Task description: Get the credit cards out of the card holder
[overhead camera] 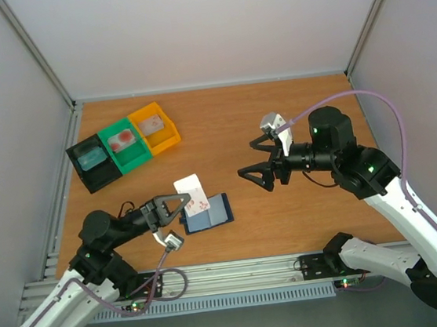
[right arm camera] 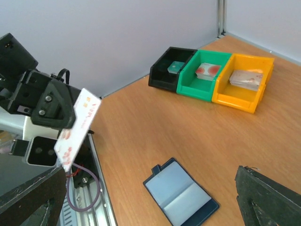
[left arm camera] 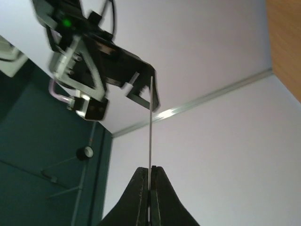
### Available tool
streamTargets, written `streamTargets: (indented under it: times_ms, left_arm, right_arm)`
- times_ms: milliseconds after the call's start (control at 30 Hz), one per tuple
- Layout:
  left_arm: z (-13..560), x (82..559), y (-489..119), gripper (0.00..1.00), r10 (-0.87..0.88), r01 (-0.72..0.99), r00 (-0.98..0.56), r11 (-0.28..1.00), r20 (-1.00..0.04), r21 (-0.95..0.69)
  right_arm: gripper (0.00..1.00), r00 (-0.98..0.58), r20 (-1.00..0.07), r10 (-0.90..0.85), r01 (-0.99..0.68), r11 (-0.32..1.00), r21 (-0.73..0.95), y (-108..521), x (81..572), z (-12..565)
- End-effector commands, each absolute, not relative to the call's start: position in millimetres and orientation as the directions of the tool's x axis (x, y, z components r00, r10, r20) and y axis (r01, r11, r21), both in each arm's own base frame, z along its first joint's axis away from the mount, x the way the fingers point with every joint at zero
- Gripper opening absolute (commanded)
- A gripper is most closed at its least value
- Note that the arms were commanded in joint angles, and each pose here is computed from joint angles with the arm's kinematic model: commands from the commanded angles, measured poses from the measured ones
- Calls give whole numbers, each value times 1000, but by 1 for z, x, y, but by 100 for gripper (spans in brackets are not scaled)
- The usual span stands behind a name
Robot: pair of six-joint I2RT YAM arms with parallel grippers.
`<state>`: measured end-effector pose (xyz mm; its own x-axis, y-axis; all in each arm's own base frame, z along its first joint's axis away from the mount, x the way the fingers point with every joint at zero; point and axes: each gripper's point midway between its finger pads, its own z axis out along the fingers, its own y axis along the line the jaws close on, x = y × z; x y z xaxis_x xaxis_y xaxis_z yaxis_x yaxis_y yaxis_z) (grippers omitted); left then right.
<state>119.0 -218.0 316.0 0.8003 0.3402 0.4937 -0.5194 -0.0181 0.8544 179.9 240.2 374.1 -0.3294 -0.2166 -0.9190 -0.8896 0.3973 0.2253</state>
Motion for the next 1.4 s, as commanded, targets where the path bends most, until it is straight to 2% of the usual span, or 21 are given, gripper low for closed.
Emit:
streamTargets:
  times_ms: [0, 33, 100, 133, 200, 233, 300, 367, 433, 533, 667, 800, 900, 1100, 1367]
  left_arm:
    - [308, 161, -214, 0, 438, -606, 630, -240, 641, 759]
    - [309, 185, -210, 0, 518, -478, 657, -276, 548, 834]
    - [300, 234, -190, 0, 697, -188, 597, -360, 397, 914]
    - [285, 254, -181, 0, 777, 22, 558, -364, 291, 931]
    - [268, 286, -162, 0, 890, 322, 422, -326, 174, 889]
    - [261, 301, -154, 0, 938, 452, 333, -246, 93, 857]
    - [249, 332, -137, 0, 982, 603, 180, -155, 56, 783]
    - [236, 365, -117, 0, 995, 683, 38, -92, 91, 725]
    - [226, 394, -100, 0, 988, 742, -69, -42, 139, 669]
    - [215, 432, -79, 0, 963, 800, -228, 101, 144, 591]
    - [215, 492, -69, 0, 928, 745, -361, 228, 90, 627]
    - [197, 533, -74, 0, 923, 692, -385, 287, 3, 662]
    - [179, 541, -82, 0, 927, 702, -375, 301, -24, 646]
    - [154, 558, -92, 0, 893, 658, -428, 414, -140, 629]
    - [109, 567, -77, 0, 885, 675, -456, 412, -94, 612]
  right_arm:
    - [98, -313, -924, -220, -886, 419, 200, 233, 178, 376]
    - [98, -315, -923, -219, -885, 419, 202, 232, 177, 376]
    - [99, -312, -924, -221, -887, 417, 200, 231, 175, 374]
    - [99, -312, -923, -223, -885, 421, 197, 230, 175, 373]
    - [99, -309, -923, -229, -885, 423, 192, 229, 173, 371]
    - [99, -306, -924, -230, -886, 424, 188, 228, 173, 371]
    - [98, -301, -925, -232, -888, 420, 184, 227, 170, 371]
    - [99, -298, -926, -234, -889, 422, 179, 225, 168, 370]
    - [98, -297, -925, -238, -884, 436, 172, 221, 167, 369]
    - [99, -296, -922, -248, -879, 449, 161, 216, 165, 366]
    - [98, -293, -923, -249, -867, 475, 147, 209, 163, 363]
    - [98, -300, -919, -254, -858, 493, 144, 206, 163, 358]
    - [99, -312, -913, -261, -851, 504, 147, 205, 165, 354]
    - [99, -314, -910, -272, -839, 528, 132, 202, 170, 349]
    - [99, -325, -900, -290, -831, 541, 126, 201, 174, 349]
